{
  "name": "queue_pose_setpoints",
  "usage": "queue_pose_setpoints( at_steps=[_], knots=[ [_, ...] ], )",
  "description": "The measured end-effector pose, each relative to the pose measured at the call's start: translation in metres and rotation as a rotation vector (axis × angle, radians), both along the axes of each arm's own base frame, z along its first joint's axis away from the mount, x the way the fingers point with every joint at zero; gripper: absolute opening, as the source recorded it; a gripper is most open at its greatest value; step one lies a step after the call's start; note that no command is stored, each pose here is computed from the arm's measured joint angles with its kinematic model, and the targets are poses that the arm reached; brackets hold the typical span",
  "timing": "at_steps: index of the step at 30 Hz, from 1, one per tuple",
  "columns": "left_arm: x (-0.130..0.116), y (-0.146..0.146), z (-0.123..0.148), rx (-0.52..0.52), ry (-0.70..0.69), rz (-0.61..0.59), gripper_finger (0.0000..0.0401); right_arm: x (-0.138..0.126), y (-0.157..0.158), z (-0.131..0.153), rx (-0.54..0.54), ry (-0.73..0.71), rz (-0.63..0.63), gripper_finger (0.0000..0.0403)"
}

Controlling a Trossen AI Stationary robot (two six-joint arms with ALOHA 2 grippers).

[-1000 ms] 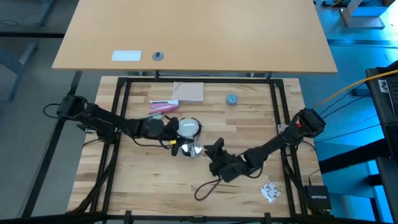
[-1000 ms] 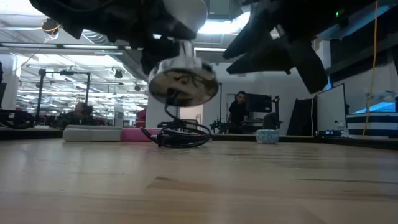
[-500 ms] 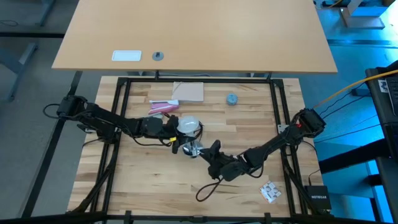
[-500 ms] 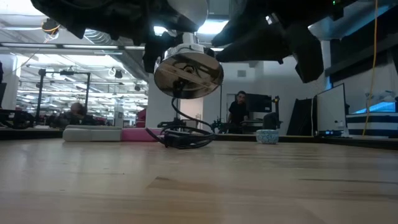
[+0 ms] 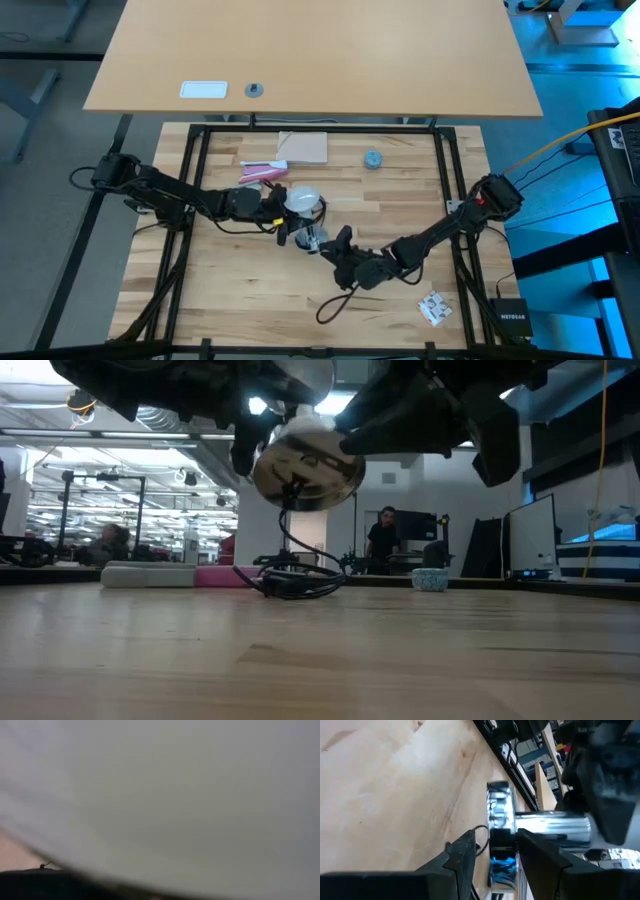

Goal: Screw lightbulb
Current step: Insert the white lightbulb into the desk lamp

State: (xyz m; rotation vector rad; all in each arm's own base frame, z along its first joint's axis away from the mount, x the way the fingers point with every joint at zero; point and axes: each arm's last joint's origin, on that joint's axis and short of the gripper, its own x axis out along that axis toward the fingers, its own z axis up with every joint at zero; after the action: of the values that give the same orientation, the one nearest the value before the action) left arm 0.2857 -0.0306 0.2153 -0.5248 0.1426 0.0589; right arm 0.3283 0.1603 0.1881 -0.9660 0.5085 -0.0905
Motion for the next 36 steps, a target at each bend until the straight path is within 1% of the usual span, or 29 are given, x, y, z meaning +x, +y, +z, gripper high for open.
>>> queue_pose_setpoints(
  at_steps=[6, 11, 13, 18, 19, 25, 28, 31, 36],
  knots=[
    [-0.001, -0.005, 0.0, -0.018, -0.002, -0.013, 0.0153, 0.0, -0.002, 0.001, -0.03, -0.017, -0.06, 0.015],
    [-0.001, -0.008, 0.0, -0.013, -0.002, -0.027, 0.0153, 0.0, -0.002, 0.001, -0.028, -0.022, -0.061, 0.0145],
    [-0.001, -0.01, 0.0, 0.005, -0.003, -0.033, 0.0153, 0.0, -0.002, 0.001, -0.028, -0.022, -0.06, 0.0132],
    [-0.001, -0.014, 0.003, 0.063, -0.034, -0.057, 0.0153, 0.0, -0.001, 0.001, -0.025, -0.02, -0.049, 0.0078],
    [-0.002, -0.015, 0.004, 0.079, -0.043, -0.064, 0.0153, 0.0, -0.001, 0.001, -0.026, -0.021, -0.05, 0.0073],
    [-0.002, -0.017, 0.007, 0.128, -0.073, -0.116, 0.0153, 0.0, 0.0, 0.002, -0.026, -0.03, -0.06, 0.0073],
    [-0.002, -0.018, 0.007, 0.155, -0.083, -0.157, 0.0153, 0.0, -0.001, 0.002, -0.013, -0.042, -0.074, 0.0086],
    [-0.002, -0.02, 0.009, 0.193, -0.102, -0.223, 0.0153, 0.0, 0.0, 0.004, 0.01, -0.059, -0.066, 0.0096],
    [-0.002, -0.023, 0.01, 0.25, -0.14, -0.344, 0.0153, 0.001, 0.002, 0.004, 0.014, -0.055, -0.03, 0.0085]
  ],
)
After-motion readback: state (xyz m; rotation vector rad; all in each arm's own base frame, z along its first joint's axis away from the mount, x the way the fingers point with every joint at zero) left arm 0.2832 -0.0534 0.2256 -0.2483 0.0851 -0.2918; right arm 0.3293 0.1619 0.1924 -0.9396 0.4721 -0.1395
